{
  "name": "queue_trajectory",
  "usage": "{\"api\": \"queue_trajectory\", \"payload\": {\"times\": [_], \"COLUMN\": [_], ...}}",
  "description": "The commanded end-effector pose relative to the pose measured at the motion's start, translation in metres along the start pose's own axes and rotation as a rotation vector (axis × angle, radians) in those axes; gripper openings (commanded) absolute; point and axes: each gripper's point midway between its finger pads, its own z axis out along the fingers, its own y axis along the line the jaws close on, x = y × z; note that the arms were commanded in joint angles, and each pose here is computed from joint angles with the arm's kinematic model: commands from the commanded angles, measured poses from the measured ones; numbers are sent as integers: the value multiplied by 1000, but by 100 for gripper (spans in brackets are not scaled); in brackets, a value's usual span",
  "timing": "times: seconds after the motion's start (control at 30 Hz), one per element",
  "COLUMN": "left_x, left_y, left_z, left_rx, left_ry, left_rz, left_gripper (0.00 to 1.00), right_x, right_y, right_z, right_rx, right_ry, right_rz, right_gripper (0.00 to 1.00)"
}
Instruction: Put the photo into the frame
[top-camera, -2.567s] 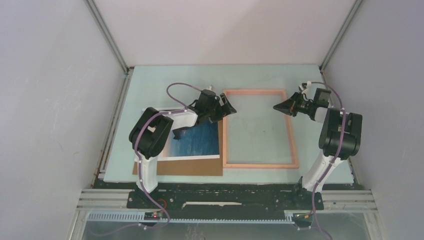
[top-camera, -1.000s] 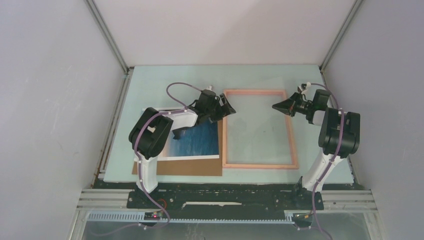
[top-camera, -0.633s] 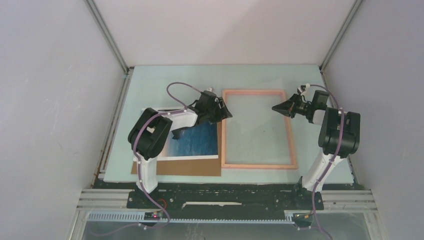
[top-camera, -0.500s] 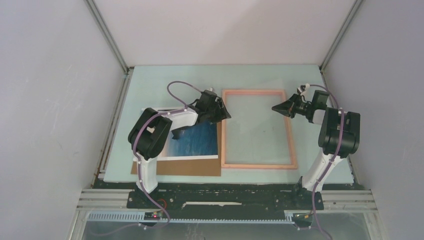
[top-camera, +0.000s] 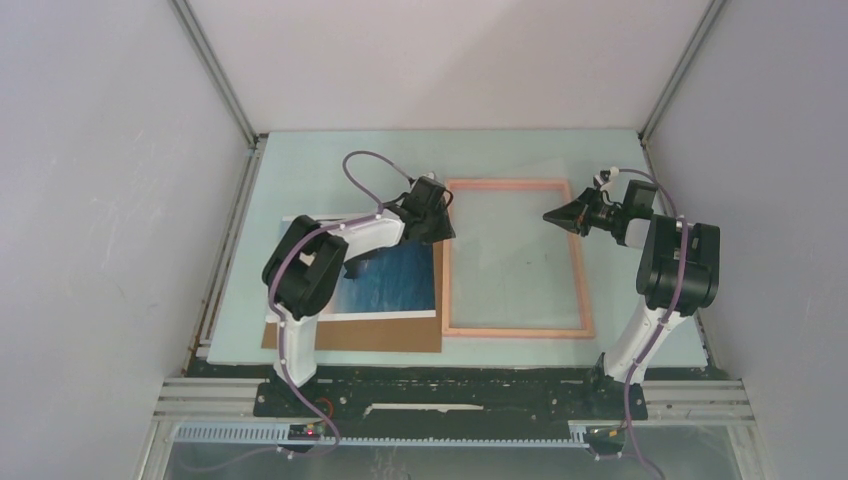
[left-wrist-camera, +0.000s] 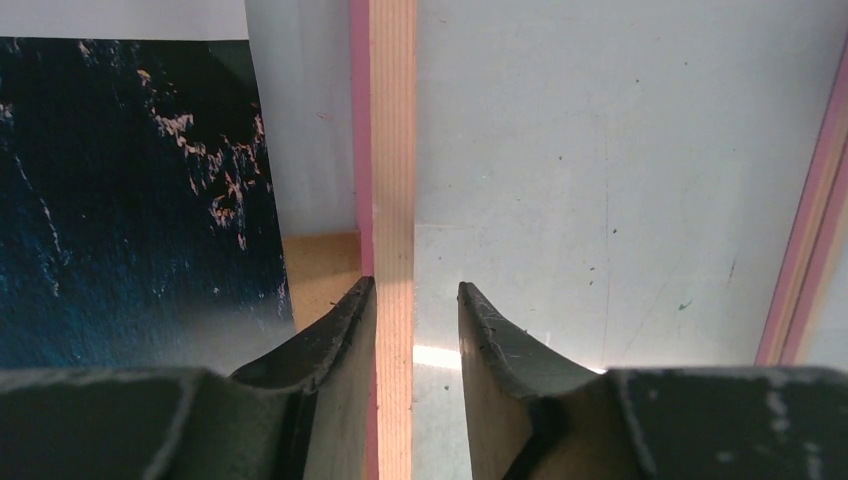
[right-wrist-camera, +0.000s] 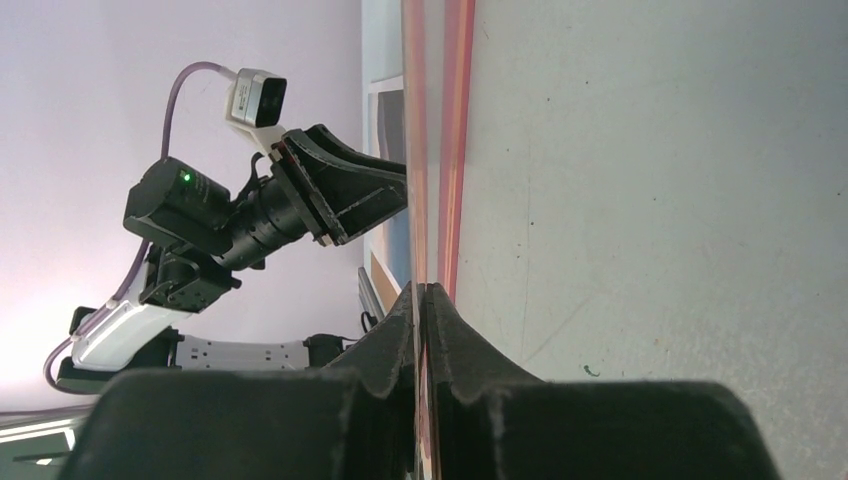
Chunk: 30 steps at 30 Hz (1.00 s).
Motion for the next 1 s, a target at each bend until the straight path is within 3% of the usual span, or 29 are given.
{"api": "queue_trajectory", "payload": {"times": [0.0,0.2,0.97], "left_x": [-10,-5,9], "left_y": [-14,-11,3], "left_z": [2,8,20], "left_rx": [-1,-41,-154], "left_ry": [-20,7,64], "left_rz": [40,68,104], "left_gripper": [36,35,8], "right_x": [-2,-1,0], "right_y": [11,11,10], "right_z": [6,6,8], "right_rx": [-19,-21,-19], "right_ry": [16,18,23], "right_rz": [-56,-54,-56], "right_gripper": [10,9,8]}}
